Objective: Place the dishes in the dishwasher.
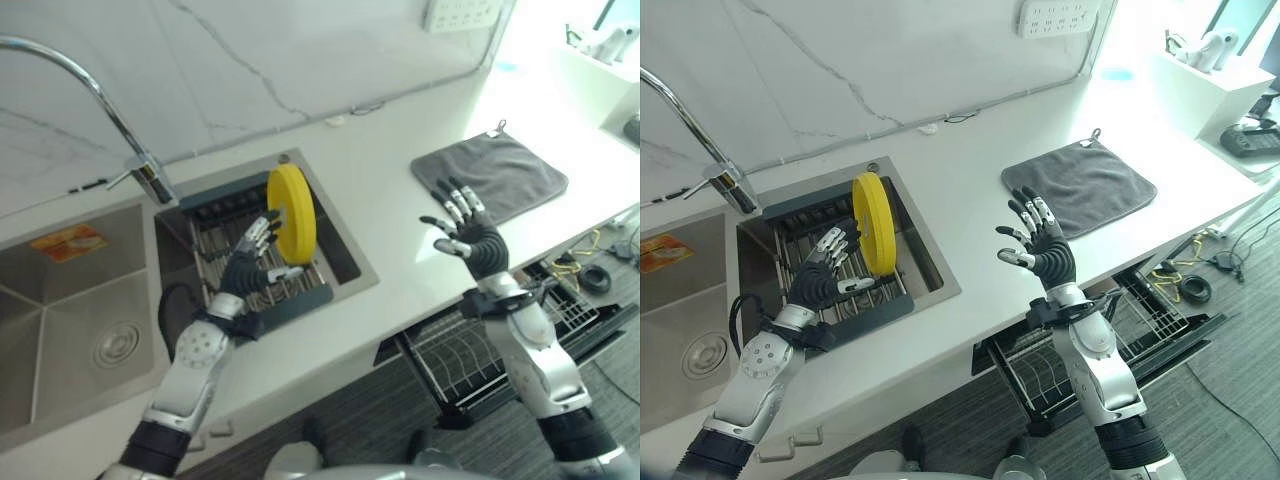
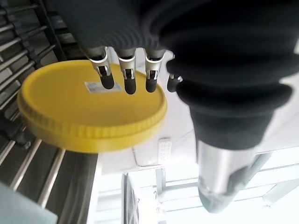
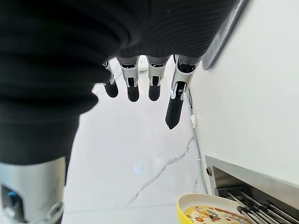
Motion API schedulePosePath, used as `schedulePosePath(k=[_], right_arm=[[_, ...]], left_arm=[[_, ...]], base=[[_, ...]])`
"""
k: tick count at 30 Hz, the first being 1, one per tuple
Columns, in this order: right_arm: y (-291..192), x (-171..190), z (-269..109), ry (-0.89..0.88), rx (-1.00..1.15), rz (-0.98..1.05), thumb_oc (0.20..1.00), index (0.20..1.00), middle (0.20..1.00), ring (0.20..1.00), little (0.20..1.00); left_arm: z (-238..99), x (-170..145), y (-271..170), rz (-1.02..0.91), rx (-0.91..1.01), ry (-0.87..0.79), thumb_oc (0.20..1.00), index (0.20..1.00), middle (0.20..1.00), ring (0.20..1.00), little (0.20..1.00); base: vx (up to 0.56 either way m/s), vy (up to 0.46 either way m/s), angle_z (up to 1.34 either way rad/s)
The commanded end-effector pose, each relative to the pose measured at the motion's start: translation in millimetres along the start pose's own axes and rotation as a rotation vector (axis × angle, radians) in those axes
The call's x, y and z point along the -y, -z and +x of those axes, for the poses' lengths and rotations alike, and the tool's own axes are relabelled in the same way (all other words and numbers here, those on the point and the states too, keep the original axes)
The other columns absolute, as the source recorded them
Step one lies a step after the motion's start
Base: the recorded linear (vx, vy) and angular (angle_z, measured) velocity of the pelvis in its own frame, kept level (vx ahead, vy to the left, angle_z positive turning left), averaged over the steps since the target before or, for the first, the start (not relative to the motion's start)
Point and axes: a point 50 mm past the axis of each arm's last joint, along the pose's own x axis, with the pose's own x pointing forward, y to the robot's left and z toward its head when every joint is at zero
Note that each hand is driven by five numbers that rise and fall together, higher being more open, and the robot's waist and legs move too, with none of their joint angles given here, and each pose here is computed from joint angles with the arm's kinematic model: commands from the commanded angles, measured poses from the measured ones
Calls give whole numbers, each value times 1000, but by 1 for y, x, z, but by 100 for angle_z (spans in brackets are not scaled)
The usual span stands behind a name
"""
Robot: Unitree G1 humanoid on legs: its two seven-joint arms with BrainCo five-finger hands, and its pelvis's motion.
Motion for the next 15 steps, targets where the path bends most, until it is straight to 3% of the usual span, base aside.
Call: schedulePosePath(k=[1, 10, 15], right_arm=[[-32, -2, 5, -27, 167, -13, 1000, 1000, 1000, 1000, 1000], [-30, -15, 13, -105, 140, -22, 1000, 1000, 1000, 1000, 1000], [-30, -23, 21, -109, 140, -36, 1000, 1000, 1000, 1000, 1000]], left_arm=[[7, -4, -23, 23, 141, 2, 1000, 1000, 1000, 1000, 1000], [-9, -10, -14, -10, 98, -78, 1000, 1000, 1000, 1000, 1000], [-1, -9, -16, 18, 133, -88, 1000, 1000, 1000, 1000, 1000]], base=[[-36, -83, -12], [-52, 56, -42], [-51, 175, 47]])
